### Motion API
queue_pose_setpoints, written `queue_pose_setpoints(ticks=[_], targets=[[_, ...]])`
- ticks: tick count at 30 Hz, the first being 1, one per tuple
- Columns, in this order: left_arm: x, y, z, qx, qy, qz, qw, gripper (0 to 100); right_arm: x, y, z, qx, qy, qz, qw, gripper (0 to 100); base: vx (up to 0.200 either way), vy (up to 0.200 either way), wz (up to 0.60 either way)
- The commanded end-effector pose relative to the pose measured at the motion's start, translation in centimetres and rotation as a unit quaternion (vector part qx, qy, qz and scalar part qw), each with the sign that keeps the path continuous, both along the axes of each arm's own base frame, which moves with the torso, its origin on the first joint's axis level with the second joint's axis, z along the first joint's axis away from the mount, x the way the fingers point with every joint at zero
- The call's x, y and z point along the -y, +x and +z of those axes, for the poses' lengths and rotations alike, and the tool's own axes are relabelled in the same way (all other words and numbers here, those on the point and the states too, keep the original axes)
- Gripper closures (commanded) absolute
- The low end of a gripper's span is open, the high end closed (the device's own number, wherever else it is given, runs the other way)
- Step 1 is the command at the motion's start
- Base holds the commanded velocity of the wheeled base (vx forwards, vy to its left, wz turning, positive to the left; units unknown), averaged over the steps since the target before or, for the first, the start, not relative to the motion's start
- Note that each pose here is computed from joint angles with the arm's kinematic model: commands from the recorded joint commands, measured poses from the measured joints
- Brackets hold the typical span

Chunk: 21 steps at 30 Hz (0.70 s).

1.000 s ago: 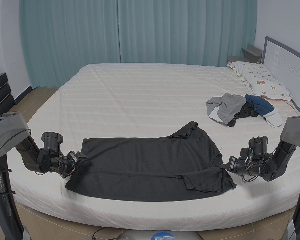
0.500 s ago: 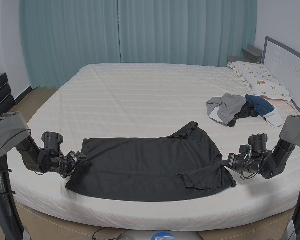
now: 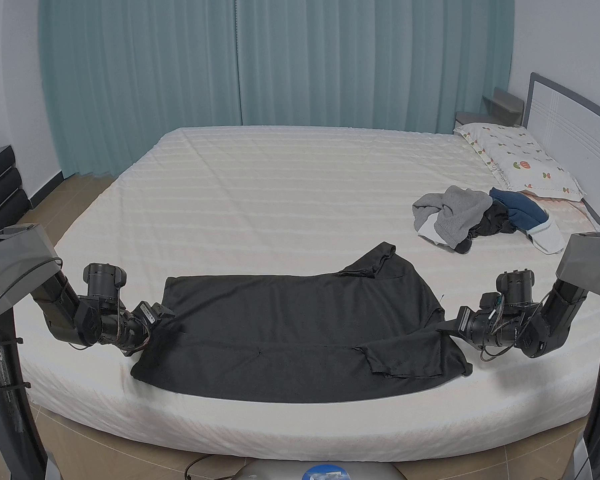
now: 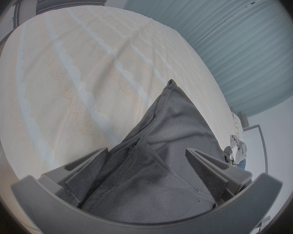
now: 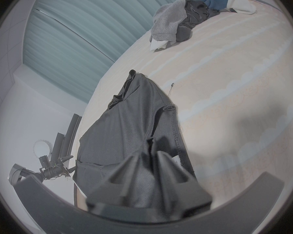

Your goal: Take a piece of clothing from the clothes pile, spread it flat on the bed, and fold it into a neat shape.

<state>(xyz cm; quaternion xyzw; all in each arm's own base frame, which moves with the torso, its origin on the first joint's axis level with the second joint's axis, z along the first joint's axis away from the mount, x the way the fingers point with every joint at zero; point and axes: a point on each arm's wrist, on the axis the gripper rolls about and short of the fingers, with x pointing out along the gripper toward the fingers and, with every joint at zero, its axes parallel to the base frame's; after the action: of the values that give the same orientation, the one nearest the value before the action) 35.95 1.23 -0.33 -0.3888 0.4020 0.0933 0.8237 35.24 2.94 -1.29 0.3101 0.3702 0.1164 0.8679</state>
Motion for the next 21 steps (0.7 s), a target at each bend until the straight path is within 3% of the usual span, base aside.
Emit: queue_pose_setpoints(ticks=[1, 5, 10, 19, 21], targets=[[0.0, 0.1, 0.1, 0.001, -0.003, 0.003, 1.0000, 0, 0.2, 0.0, -0.1, 0.008, 0.003, -0.003, 1.0000, 0, 0.000, 0.000, 0.00], [0.0, 0.0, 0.0, 0.000, -0.004, 0.007, 1.0000, 0, 0.5, -0.2, 0.0, 0.008, 0.032, -0.029, 0.9990, 0, 0.000, 0.000, 0.00], [0.0, -0.9, -0.1, -0.012, -0.010, 0.012, 0.9998, 0, 1.3, -0.7, 0.2, 0.002, 0.104, -0.077, 0.9916, 0, 0.000, 0.000, 0.00], [-0.8, -0.8, 0.9, 0.020, -0.032, 0.047, 0.9982, 0, 2.6, -0.8, 0.4, -0.012, 0.158, -0.124, 0.9796, 0, 0.000, 0.000, 0.00], [-1.3, -0.7, 1.1, 0.026, -0.044, 0.058, 0.9970, 0, 2.6, -0.8, 0.5, -0.002, 0.161, -0.122, 0.9793, 0, 0.000, 0.200, 0.00]])
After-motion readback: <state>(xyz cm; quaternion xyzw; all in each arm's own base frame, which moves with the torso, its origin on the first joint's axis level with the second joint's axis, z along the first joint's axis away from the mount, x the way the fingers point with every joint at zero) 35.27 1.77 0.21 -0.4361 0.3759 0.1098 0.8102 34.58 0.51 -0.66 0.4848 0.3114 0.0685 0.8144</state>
